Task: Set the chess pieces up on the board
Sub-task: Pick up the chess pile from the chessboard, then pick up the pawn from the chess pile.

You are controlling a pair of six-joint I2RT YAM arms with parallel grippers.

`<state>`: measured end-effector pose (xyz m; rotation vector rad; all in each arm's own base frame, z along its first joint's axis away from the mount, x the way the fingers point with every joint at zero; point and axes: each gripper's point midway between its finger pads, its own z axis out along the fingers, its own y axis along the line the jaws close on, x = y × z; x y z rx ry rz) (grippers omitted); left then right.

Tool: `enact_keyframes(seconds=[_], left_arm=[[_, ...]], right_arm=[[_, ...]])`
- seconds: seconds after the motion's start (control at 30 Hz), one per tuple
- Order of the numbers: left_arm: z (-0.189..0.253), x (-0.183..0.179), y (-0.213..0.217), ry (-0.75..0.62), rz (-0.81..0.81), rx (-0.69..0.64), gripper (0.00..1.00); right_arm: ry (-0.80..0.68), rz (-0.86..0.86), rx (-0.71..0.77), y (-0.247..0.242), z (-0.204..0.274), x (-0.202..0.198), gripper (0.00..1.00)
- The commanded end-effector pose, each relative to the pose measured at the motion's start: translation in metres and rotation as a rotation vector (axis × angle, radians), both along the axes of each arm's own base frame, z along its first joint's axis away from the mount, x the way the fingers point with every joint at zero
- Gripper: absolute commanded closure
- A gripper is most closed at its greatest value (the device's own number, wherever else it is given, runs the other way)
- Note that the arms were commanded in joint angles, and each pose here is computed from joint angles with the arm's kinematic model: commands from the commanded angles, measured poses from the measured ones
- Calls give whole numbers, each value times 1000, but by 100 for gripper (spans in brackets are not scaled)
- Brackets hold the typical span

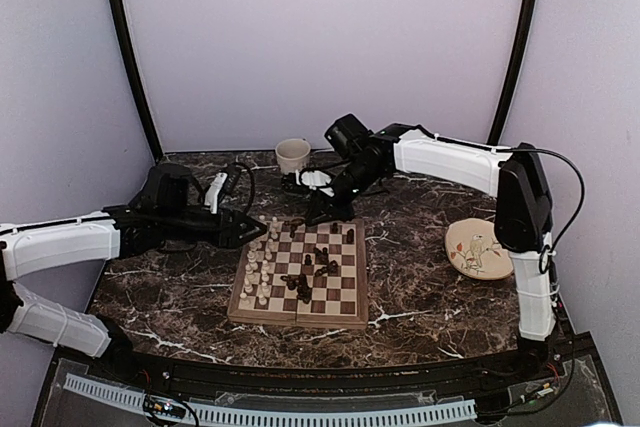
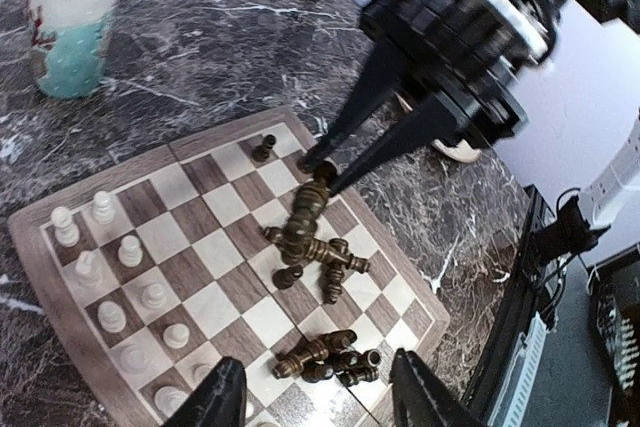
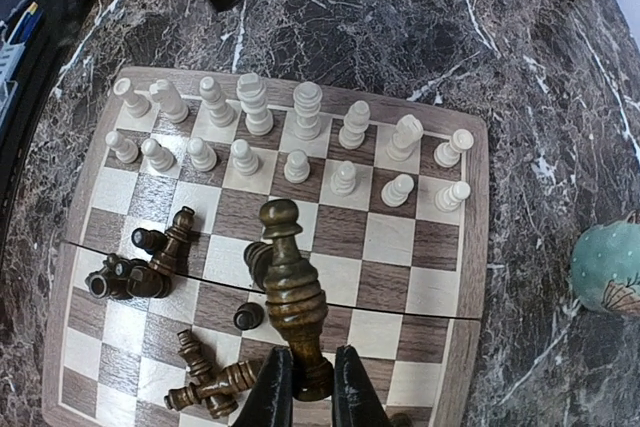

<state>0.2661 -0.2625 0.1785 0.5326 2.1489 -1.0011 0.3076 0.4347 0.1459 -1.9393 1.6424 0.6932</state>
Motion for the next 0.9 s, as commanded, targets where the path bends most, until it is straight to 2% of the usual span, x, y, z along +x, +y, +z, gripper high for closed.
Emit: enact_keyframes(seconds=[0.0,0.27,0.57,0.73,0.87], left_arm=[[21,-9,-23,-202,-86,-23,50],[1,-7,-46,-176,-107,-116,53],[-7,-1,-63,-138,-139,-174,56],[-14,1,-69,-109,-148,-186,63],[-18,4,-69,-102,-136,-179,63]], right_arm=[[110,-50,47,-7,17,-9,99],[213,-68,43,-16,7,-27,99],[257,-70,53,-15,4,-33,98],[265,-72,55,-14,4,-32,98],[265,-72,57,-14,5,-32,98]])
